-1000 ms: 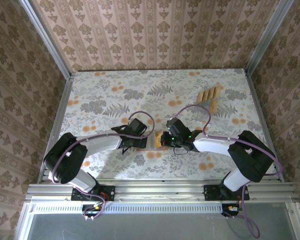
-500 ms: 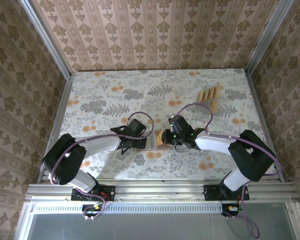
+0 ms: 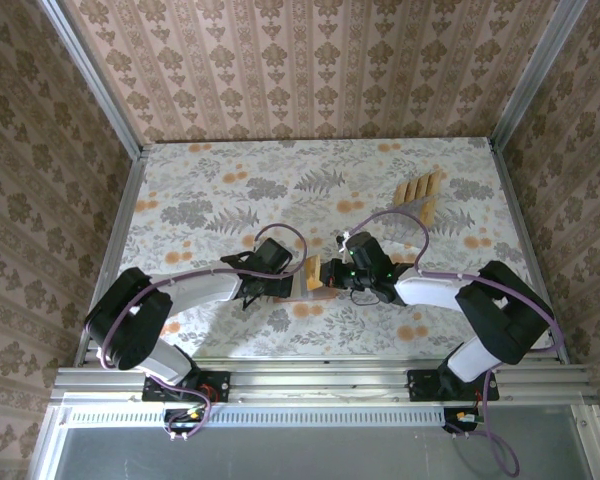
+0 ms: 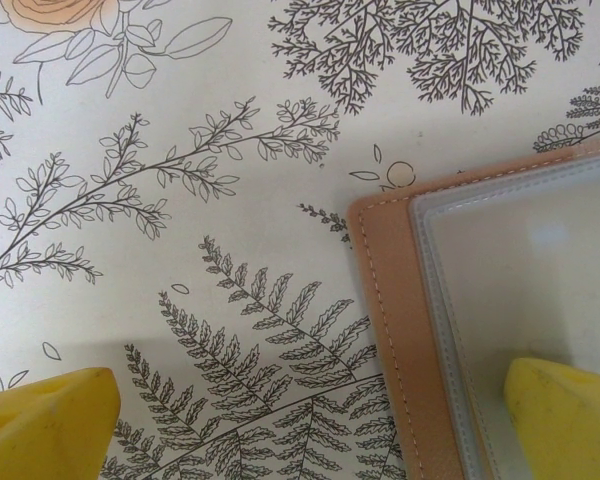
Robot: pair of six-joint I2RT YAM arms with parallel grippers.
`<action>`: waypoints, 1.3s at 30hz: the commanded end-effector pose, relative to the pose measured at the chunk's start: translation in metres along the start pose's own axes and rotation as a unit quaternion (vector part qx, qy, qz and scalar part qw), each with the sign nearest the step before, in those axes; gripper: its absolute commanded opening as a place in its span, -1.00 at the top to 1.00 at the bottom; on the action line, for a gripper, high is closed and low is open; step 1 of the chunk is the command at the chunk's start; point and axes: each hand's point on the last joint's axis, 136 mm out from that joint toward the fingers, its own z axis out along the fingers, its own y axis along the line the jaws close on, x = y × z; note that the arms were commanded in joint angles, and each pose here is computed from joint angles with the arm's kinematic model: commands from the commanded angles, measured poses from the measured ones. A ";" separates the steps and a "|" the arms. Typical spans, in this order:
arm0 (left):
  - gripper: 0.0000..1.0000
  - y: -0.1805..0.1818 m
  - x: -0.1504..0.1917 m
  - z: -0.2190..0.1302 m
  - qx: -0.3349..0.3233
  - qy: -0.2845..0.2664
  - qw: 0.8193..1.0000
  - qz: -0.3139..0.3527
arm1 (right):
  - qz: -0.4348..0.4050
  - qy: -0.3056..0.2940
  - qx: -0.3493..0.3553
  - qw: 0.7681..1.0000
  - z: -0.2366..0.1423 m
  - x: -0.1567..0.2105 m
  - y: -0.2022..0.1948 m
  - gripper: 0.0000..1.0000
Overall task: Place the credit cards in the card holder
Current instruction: Insert the credit card into the card slot.
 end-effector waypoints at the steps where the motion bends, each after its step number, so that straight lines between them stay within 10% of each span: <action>1: -1.00 0.010 0.015 0.000 -0.014 0.022 1.000 -0.004 | 0.000 -0.015 -0.037 0.999 0.004 -0.005 0.009 1.00; 39: -1.00 0.016 0.024 0.000 -0.023 0.029 0.999 -0.017 | 0.059 -0.058 -0.074 0.994 0.013 -0.002 -0.006 1.00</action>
